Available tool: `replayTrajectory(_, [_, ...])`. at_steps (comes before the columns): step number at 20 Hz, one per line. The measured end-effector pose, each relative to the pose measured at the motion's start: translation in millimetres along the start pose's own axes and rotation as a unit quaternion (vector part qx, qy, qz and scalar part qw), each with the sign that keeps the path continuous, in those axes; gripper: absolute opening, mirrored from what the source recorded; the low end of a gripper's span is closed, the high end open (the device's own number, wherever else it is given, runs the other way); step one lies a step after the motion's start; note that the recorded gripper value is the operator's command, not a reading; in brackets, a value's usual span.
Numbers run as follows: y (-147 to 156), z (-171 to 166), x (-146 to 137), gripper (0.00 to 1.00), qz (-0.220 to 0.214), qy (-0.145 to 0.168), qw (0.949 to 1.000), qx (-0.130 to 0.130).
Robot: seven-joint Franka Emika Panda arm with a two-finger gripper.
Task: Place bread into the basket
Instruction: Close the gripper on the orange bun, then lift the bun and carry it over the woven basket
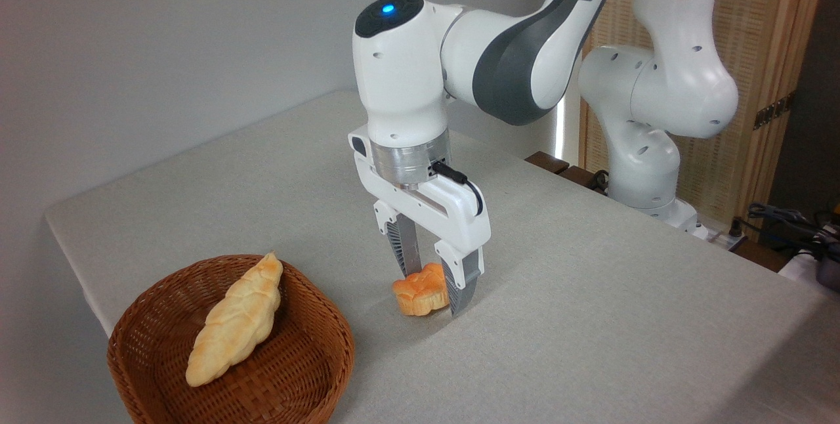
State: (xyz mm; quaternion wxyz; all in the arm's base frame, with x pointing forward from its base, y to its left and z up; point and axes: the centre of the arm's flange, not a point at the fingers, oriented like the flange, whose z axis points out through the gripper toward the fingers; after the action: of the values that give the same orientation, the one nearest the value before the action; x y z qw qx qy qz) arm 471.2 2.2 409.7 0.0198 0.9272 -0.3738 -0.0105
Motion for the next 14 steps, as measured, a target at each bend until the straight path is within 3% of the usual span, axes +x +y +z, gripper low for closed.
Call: replayTrajectory(14, [2.5, 5.9, 4.2, 0.35, 0.0, 0.002, 0.9999, -0.011])
